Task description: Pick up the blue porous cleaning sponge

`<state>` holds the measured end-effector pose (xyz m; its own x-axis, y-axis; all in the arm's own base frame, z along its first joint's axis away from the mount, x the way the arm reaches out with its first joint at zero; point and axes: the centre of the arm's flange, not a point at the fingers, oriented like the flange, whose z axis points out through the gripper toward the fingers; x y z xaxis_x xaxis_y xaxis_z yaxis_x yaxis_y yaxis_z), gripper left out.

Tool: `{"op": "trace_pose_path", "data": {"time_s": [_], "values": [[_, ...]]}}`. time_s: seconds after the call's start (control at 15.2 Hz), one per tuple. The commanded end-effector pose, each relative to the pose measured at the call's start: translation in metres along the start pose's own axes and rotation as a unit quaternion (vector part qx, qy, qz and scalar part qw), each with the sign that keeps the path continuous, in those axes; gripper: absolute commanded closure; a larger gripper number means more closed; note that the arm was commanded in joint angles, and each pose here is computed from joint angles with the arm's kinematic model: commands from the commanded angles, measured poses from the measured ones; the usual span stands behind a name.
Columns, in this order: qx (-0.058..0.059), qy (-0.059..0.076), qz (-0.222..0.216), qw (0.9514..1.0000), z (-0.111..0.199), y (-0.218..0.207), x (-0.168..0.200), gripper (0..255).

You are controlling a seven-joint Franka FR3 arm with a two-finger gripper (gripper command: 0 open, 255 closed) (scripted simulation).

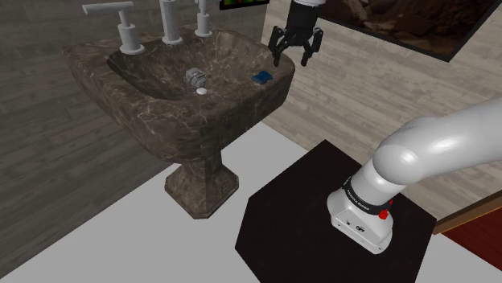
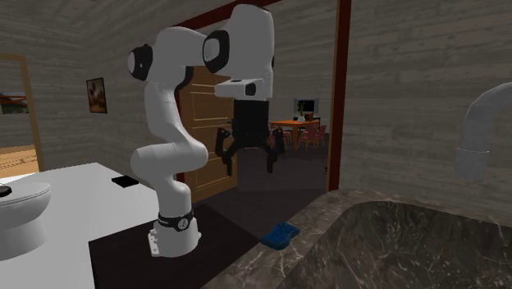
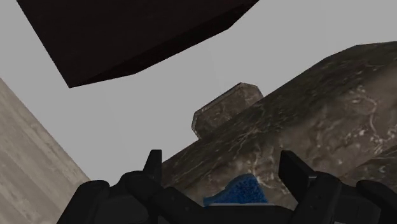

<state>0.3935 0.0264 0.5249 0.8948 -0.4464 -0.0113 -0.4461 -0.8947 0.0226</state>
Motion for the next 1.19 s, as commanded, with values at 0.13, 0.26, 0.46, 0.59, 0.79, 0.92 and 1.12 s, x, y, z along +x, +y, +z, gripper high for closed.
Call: {"op": "trace_pose_path", "data": {"time_s": [0.13,0.26,0.46,0.59,0.79,0.92,1.12], "values": [[0.018,-0.002,0.091,0.9957,0.026,-0.023,0.037,0],[0.027,-0.004,0.134,0.9906,0.037,-0.032,0.057,0],[0.038,-0.006,0.191,0.9809,0.053,-0.042,0.085,0],[0.038,-0.006,0.191,0.9809,0.063,-0.043,0.085,0],[0.038,-0.006,0.191,0.9809,0.079,-0.043,0.085,0],[0.038,-0.006,0.191,0.9809,0.090,-0.043,0.085,0],[0.038,-0.006,0.191,0.9809,0.093,-0.044,0.085,255]]}}
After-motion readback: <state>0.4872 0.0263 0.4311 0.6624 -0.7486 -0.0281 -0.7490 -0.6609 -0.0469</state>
